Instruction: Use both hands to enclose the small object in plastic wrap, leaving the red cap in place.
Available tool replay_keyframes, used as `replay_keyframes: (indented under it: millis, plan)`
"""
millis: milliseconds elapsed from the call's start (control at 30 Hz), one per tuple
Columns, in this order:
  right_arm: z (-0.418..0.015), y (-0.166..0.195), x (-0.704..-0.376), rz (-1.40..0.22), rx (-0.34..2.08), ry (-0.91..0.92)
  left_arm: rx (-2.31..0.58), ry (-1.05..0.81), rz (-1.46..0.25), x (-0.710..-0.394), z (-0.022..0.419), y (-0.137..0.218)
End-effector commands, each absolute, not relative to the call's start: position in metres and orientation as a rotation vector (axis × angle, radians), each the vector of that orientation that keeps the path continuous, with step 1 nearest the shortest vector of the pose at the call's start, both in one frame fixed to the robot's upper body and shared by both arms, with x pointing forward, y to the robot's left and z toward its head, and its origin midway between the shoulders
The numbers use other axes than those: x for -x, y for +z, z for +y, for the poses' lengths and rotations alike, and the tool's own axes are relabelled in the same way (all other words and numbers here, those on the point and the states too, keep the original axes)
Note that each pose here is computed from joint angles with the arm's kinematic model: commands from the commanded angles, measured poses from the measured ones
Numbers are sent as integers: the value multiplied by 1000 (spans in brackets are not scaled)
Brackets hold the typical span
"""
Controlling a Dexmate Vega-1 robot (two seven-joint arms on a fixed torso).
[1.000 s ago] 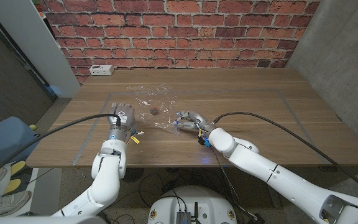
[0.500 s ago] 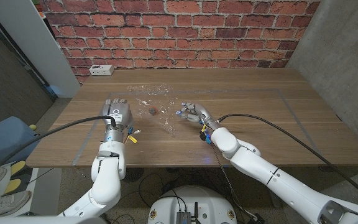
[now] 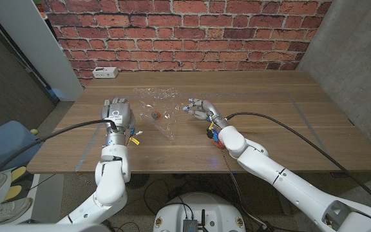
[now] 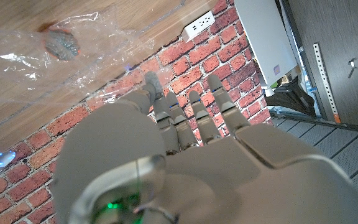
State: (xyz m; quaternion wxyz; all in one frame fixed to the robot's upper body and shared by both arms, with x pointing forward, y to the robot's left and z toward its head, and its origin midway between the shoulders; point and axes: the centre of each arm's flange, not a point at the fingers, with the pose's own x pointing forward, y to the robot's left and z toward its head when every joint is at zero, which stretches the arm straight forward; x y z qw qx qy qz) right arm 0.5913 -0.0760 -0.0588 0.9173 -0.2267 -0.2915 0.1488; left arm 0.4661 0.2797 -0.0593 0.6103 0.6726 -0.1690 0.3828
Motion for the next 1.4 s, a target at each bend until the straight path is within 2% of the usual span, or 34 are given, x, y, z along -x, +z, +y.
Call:
replay_keyframes:
  millis: [33,200,600,867,1400]
  plan:
    - [-82,-49,-579,-586,484,526,-1528,858,-401,-481,285,-52]
    - [-83,-36,-564,-521,660,592,-1496,838,-401,-498,291,-45]
    - [-68,-24,-539,-420,975,512,-1489,803,-441,-525,286,-27]
    - [-54,-27,-539,-415,1073,456,-1493,796,-482,-528,280,-15]
    - [-17,-28,-561,-436,1122,576,-1492,821,-478,-537,279,-4]
